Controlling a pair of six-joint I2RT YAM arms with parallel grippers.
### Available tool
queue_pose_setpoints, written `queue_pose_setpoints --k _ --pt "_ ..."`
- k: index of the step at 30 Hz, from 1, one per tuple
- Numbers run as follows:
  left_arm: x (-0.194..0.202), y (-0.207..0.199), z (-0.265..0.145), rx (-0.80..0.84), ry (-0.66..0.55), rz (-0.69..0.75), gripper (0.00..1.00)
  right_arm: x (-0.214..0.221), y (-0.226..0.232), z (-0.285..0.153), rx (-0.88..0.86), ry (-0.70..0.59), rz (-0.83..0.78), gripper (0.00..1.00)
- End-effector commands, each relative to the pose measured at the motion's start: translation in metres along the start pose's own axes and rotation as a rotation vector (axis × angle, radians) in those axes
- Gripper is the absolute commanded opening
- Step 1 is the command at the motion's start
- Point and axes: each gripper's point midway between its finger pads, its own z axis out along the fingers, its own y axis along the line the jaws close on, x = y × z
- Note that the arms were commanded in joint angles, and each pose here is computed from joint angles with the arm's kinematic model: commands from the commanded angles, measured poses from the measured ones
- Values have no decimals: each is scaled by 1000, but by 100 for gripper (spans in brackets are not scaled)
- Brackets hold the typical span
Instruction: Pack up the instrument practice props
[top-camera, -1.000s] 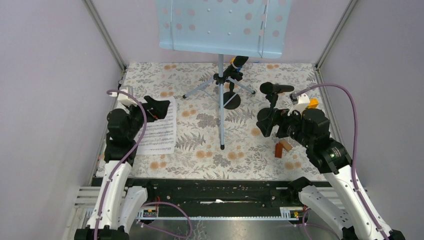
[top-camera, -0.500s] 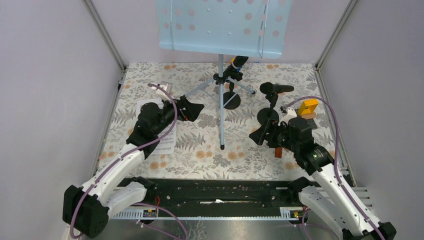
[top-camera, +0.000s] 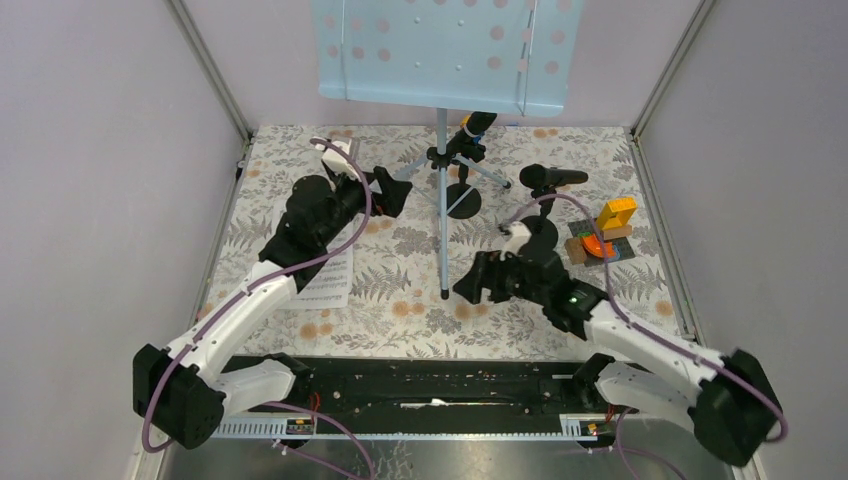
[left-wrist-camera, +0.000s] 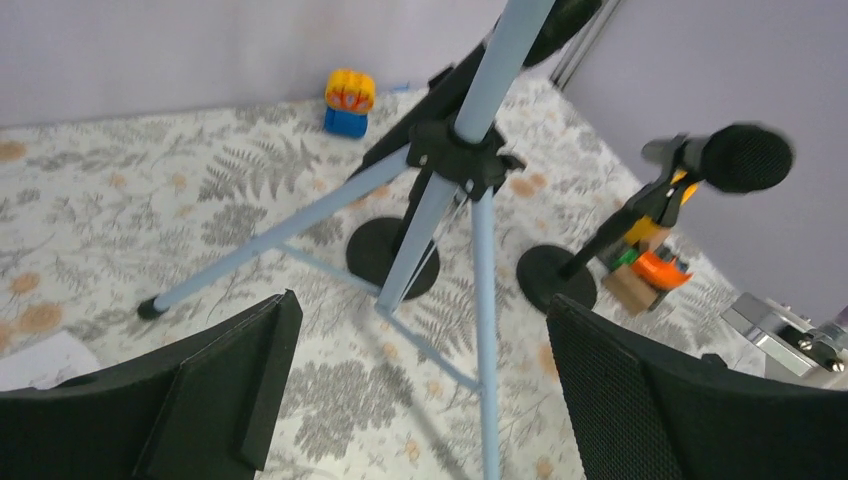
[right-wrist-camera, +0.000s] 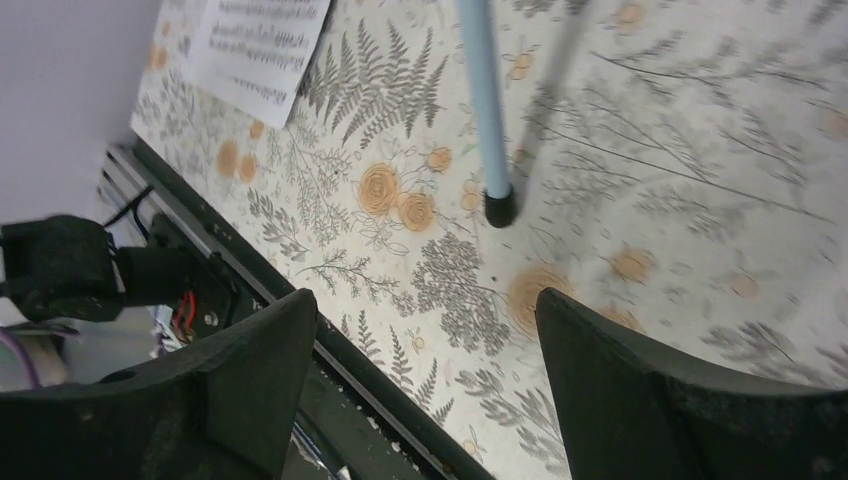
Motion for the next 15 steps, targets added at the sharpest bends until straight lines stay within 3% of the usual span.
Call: queue_pose_setpoints --k 1,6,11,15 --pt "17 12 -4 -42 94 80 99 -35 35 37 -37 -117 -162 87" --pt "10 23 -10 -109 74 114 99 -54 11 73 73 -228 -187 88" --pt "23 43 -8 -215 168 127 99 -66 5 103 99 -275 -247 87" --pt "23 42 -8 -213 177 129 99 -62 1 120 90 -289 -259 79"
